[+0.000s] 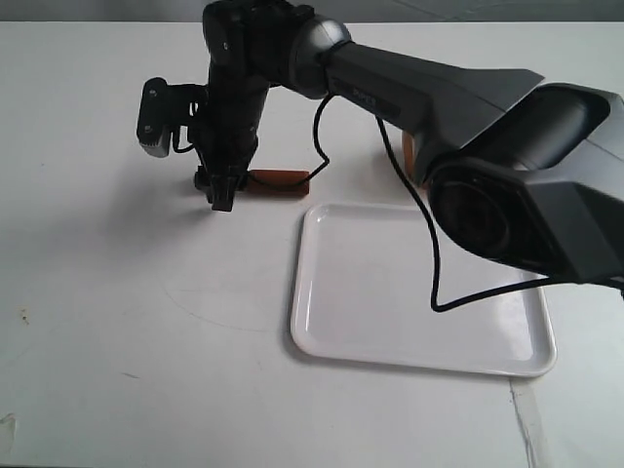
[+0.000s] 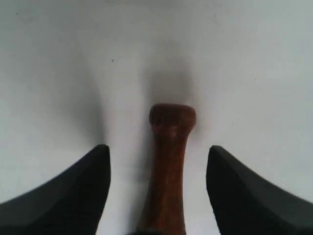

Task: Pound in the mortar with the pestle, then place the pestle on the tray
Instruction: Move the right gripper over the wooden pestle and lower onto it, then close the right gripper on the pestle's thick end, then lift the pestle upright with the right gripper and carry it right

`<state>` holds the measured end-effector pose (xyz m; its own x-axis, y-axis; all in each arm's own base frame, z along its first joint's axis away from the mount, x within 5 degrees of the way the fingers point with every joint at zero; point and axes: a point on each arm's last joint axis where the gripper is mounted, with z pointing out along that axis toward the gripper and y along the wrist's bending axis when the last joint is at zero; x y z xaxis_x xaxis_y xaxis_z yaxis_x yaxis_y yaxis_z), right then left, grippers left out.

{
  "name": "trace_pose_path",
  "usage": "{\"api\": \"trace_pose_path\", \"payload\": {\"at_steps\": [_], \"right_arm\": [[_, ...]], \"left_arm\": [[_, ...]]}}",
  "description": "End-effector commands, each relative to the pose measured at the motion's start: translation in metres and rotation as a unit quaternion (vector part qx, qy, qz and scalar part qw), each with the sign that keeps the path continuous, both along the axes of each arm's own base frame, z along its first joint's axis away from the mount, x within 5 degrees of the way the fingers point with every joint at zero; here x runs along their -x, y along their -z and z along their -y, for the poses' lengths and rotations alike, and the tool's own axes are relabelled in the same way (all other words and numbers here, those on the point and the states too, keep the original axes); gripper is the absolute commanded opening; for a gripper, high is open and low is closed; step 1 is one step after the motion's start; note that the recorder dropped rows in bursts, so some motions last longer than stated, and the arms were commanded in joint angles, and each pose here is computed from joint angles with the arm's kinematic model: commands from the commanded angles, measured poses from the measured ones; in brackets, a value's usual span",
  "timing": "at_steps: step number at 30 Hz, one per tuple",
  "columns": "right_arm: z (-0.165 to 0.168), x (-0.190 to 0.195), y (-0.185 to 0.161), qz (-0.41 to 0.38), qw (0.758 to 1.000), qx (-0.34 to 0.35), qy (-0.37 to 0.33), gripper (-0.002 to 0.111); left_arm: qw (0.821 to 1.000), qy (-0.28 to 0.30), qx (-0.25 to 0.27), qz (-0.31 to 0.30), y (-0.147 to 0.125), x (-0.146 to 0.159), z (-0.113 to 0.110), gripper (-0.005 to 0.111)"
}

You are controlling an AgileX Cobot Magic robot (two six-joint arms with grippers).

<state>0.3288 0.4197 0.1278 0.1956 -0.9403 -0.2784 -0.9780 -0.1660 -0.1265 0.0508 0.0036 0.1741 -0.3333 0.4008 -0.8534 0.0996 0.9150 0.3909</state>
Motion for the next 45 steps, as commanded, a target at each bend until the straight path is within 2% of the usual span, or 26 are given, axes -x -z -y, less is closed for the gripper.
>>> {"api": "trace_pose_path", "payload": {"at_steps": [1, 7, 10, 12, 16, 17, 24, 30, 37, 45], "right_arm": [[-0.003, -0.004, 0.003, 0.02, 1.0, -0.01, 0.004, 0.055], [-0.001, -0.01, 0.013, 0.02, 0.999, -0.008, 0.033, 0.055], [0.005, -0.008, 0.021, -0.002, 0.999, 0.024, 0.032, 0.049], [0.01, -0.006, 0.029, -0.012, 0.998, 0.054, 0.026, 0.039], [0.019, -0.006, 0.031, -0.006, 0.994, 0.107, 0.006, 0.005], [0.021, -0.006, 0.031, -0.003, 0.993, 0.116, 0.002, 0.0], [0.024, -0.012, 0.03, 0.023, 0.991, 0.134, 0.02, 0.0], [0.012, -0.014, -0.002, 0.044, 0.997, 0.043, 0.042, 0.0], [0.014, -0.019, -0.071, 0.069, 0.99, -0.06, 0.103, 0.0], [0.034, -0.017, -0.16, 0.069, 0.968, -0.184, 0.155, 0.0]], "left_arm": [[1.0, 0.003, 0.007, 0.002, 0.0, 0.0, 0.001, 0.0], [1.0, 0.003, 0.007, 0.002, 0.0, 0.0, 0.001, 0.0], [1.0, 0.003, 0.007, 0.002, 0.0, 0.0, 0.001, 0.0], [1.0, 0.003, 0.007, 0.002, 0.0, 0.0, 0.001, 0.0], [1.0, 0.003, 0.007, 0.002, 0.0, 0.0, 0.001, 0.0], [1.0, 0.003, 0.007, 0.002, 0.0, 0.0, 0.001, 0.0], [1.0, 0.003, 0.007, 0.002, 0.0, 0.0, 0.001, 0.0], [1.0, 0.003, 0.007, 0.002, 0.0, 0.0, 0.001, 0.0], [1.0, 0.003, 0.007, 0.002, 0.0, 0.0, 0.001, 0.0], [1.0, 0.003, 0.007, 0.002, 0.0, 0.0, 0.001, 0.0]]}}
